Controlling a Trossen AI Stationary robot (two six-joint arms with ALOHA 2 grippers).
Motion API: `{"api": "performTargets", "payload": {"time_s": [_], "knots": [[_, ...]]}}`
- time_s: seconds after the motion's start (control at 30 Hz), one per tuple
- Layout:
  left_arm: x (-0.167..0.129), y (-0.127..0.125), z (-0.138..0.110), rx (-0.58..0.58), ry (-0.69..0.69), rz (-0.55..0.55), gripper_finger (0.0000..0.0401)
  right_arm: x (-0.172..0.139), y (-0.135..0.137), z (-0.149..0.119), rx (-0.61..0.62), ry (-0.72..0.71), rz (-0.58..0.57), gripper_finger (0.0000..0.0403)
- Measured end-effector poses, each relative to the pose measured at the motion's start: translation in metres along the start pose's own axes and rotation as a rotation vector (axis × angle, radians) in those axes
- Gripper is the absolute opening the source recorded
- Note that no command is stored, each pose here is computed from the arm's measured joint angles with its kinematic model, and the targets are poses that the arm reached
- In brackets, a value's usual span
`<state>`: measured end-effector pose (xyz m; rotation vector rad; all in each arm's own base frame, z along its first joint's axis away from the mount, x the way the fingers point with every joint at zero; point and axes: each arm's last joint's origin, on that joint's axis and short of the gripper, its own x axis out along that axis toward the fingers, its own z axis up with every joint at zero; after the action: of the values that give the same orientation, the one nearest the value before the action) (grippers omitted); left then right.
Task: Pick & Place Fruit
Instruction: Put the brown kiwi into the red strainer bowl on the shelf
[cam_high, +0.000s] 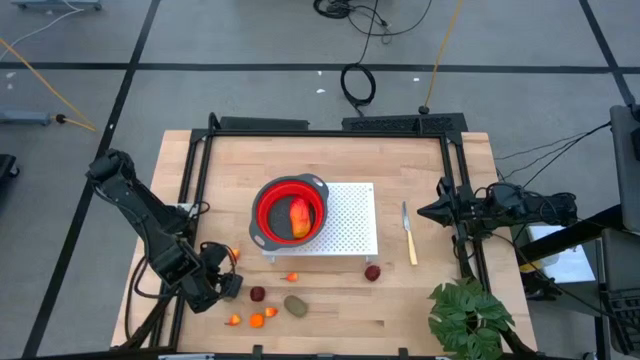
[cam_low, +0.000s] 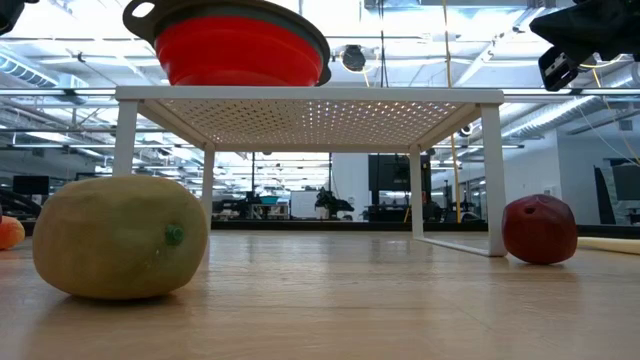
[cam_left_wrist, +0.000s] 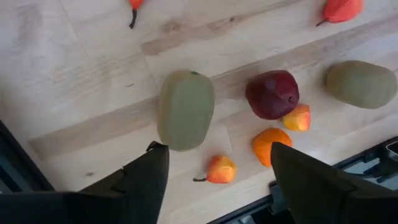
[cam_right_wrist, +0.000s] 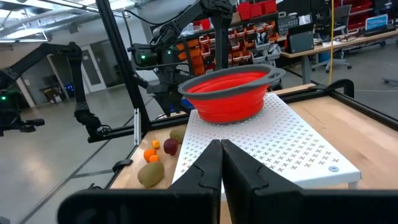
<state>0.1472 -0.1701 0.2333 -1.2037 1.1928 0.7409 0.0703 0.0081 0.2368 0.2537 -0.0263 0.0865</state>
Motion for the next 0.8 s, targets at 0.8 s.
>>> {"api": "performTargets", "payload": {"time_s": [0.8], "knots": [[0.044,-0.002,-0.008,0.175,-0.077,0.201,0.0312,0.000,0.001,0.003,0.001,-0.034,0.007,0.0000]]}}
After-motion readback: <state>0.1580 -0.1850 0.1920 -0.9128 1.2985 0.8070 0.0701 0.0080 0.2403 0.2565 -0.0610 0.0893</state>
